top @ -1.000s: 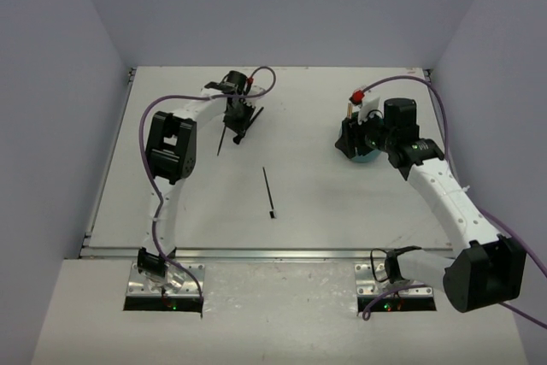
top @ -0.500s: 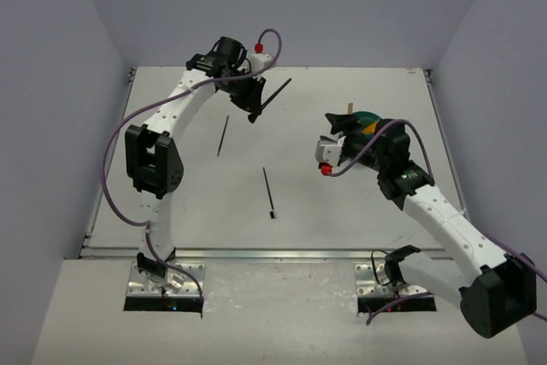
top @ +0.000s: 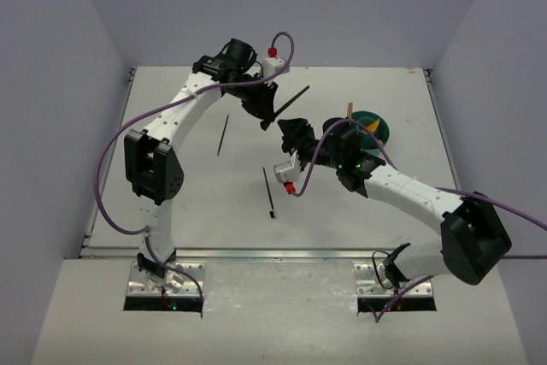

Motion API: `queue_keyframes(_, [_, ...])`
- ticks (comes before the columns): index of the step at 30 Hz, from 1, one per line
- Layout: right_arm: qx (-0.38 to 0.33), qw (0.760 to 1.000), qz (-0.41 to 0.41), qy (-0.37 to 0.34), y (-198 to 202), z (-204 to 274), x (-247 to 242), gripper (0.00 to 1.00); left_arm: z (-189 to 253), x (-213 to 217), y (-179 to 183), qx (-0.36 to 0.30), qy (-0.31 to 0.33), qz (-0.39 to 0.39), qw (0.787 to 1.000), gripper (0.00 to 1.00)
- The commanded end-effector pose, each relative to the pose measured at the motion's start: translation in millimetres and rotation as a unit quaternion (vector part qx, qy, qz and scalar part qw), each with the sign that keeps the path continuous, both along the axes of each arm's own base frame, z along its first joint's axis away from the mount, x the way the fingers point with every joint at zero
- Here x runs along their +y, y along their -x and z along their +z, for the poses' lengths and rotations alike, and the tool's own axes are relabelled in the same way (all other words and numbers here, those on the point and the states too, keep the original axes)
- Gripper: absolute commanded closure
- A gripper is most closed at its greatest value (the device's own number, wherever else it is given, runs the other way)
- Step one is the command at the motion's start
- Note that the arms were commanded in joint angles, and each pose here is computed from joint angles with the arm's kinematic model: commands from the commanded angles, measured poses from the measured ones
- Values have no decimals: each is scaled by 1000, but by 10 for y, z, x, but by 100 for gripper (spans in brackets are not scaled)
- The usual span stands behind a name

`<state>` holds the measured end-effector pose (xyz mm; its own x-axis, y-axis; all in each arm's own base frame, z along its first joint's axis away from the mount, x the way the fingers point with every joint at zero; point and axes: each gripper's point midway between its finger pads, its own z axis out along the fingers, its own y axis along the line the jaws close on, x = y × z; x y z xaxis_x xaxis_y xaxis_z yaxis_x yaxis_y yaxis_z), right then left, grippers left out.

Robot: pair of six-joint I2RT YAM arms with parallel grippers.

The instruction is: Organize the makeup

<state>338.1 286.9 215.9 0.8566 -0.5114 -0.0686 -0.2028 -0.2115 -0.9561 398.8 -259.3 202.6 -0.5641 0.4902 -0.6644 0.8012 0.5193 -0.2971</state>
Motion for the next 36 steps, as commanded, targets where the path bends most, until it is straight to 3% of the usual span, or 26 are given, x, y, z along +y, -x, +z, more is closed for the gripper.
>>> queue_keyframes(1, [-95, 996, -1, -4, -174, 395, 127, 43, 257, -96, 134, -35, 20, -36, 999, 100])
queue_keyframes(12, [-87, 996, -20, 24, -359, 169, 155, 46, 174, -147, 409, -11, 34, -87, 996, 100])
queue_keyframes(23, [-79, 995, -60, 21, -553, 56, 63, 62, 253, -239, 560, 7, 76, -114, 991, 100])
queue_keyframes(36, [-72, 993, -95, -1, -587, 111, -220, 55, 95, -189, 588, 18, 59, -110, 992, 100])
